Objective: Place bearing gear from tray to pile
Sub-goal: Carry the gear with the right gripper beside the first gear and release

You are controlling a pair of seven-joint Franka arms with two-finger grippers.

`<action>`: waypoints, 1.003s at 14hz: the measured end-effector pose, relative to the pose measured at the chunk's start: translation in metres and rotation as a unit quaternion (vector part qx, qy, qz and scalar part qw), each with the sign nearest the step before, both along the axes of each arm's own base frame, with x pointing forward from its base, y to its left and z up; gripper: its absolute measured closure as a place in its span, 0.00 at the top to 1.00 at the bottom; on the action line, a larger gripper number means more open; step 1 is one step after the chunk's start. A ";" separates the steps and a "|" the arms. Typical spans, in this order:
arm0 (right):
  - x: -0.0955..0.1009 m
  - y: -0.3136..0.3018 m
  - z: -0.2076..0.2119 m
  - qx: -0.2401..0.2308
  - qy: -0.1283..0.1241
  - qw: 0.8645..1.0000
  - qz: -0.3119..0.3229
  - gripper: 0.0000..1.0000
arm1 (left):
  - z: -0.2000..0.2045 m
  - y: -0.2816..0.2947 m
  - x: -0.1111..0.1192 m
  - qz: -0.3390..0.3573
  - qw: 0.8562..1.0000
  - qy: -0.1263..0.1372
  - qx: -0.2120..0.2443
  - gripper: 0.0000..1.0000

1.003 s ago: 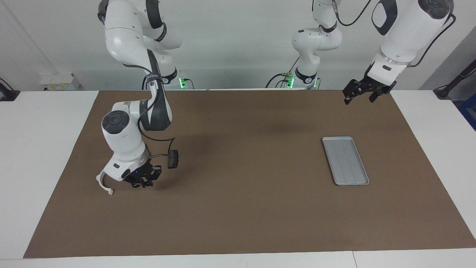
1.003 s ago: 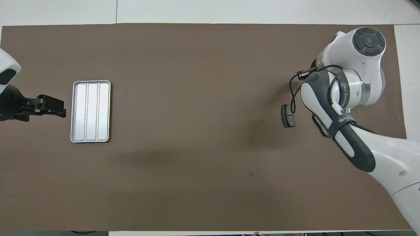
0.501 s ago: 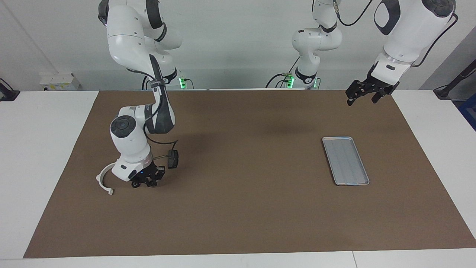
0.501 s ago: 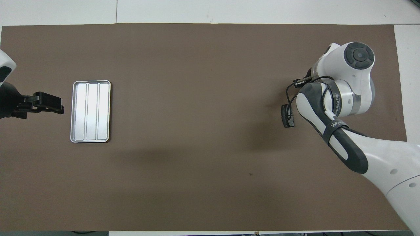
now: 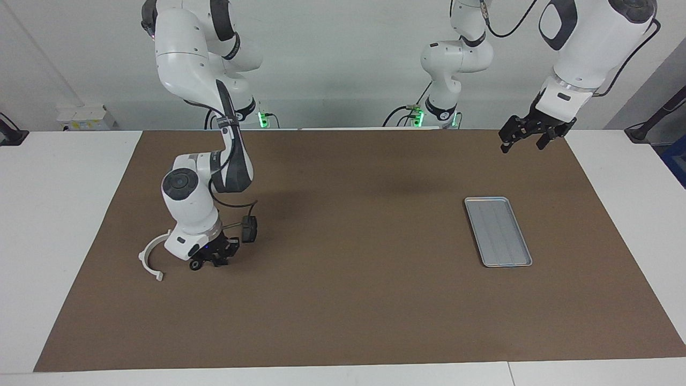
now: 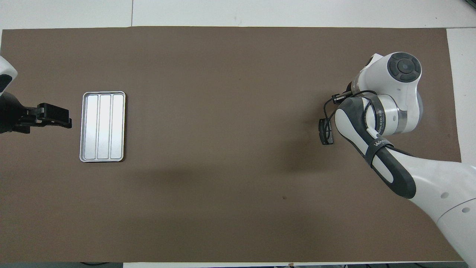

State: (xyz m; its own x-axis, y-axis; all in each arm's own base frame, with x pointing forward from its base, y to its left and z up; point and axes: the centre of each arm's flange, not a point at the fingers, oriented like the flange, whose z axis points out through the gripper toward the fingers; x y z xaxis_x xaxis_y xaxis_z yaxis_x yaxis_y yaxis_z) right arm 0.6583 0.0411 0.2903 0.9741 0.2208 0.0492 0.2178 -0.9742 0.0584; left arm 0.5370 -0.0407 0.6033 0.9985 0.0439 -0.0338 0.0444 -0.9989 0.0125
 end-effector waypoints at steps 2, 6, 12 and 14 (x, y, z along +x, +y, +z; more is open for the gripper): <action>0.000 0.000 0.000 0.000 0.000 1.000 0.001 0.29 | 0.000 0.000 0.000 0.000 1.000 0.000 0.000 1.00; 0.003 0.002 0.015 0.002 -0.013 1.000 -0.003 0.70 | 0.002 0.000 0.000 0.000 1.000 -0.002 0.000 1.00; 0.003 0.021 0.091 0.012 -0.053 0.998 -0.038 1.00 | 0.003 0.000 0.000 0.000 1.000 -0.003 0.000 1.00; -0.006 0.020 0.131 0.012 -0.055 0.997 -0.043 1.00 | 0.003 0.000 0.000 0.000 1.000 -0.003 0.000 1.00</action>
State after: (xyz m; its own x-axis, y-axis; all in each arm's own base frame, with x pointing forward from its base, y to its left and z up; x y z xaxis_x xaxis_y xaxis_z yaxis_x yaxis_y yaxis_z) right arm 0.6526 0.0611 0.4217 0.9777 0.1345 0.1615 0.1272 -0.9904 0.0544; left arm 0.5372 -0.0407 0.6060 0.9986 0.0439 -0.0279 0.0443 -0.9989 0.0132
